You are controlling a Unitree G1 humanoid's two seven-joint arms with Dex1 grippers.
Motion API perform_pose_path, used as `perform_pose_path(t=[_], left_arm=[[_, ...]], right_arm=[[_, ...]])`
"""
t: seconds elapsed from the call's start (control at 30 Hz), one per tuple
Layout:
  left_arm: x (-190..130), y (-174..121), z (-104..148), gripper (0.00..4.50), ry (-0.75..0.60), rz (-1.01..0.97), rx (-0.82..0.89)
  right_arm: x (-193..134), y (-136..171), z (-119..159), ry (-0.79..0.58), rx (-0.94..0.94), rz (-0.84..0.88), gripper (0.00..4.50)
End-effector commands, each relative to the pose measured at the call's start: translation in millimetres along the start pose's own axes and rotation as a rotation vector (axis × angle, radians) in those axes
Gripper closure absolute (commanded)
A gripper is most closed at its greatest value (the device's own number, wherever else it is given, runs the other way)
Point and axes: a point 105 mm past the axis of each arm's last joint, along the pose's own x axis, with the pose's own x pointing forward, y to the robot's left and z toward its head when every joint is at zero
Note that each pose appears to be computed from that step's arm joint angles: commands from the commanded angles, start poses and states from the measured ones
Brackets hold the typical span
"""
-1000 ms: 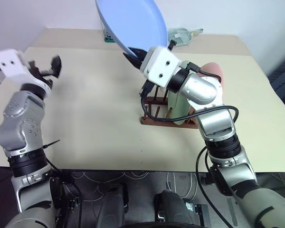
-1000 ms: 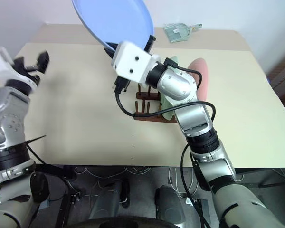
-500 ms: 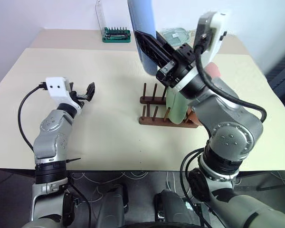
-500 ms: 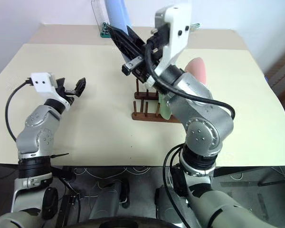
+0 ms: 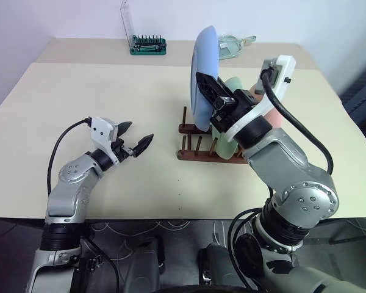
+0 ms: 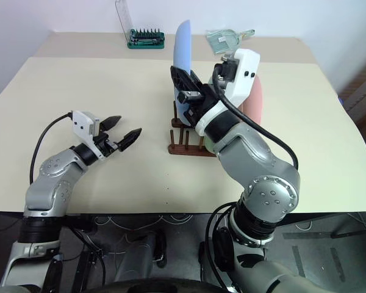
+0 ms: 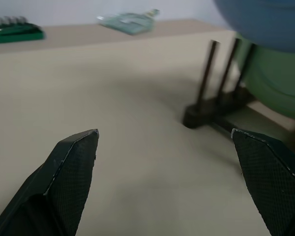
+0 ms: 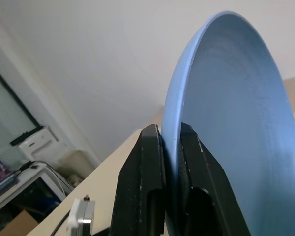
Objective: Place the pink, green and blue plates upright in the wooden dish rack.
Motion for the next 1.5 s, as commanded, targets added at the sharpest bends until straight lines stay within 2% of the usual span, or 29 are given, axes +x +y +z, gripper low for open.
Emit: perform_pose_path(t=[0.03,0.27,0.63,1.2,1.3,1.5], left_arm=[[-2.8,-12.0,8.0,0.06,-0.016,-0.084,0.03],[-7.7,-24.8,-0.4,0.06,0.025,-0.149,0.022],[-7.6,-29.1,-5.2,0.06,0.041,-0.168,0.018],[-8.4,-30.0,-9.5,0.06,0.041,-0.165,0.007],[-8.1,-29.7,-10.2,0.0,0.039,-0.163,0.006],[-9.2,-29.1,-12.7,0.0,0.037,-0.158,0.0]], right_arm=[[-3.9,9.3,5.8,-0.032,0.023,0.025,4.5],[-5.2,11.9,4.5,-0.015,0.039,0.034,4.5],[-6.3,18.0,1.1,0.009,0.077,0.062,4.5],[-5.6,-4.0,-16.8,0.084,0.211,-0.076,4.5],[-5.3,-5.9,-17.4,0.091,0.213,-0.084,3.42],[-4.8,-8.3,-16.5,0.095,0.196,-0.089,0.4]])
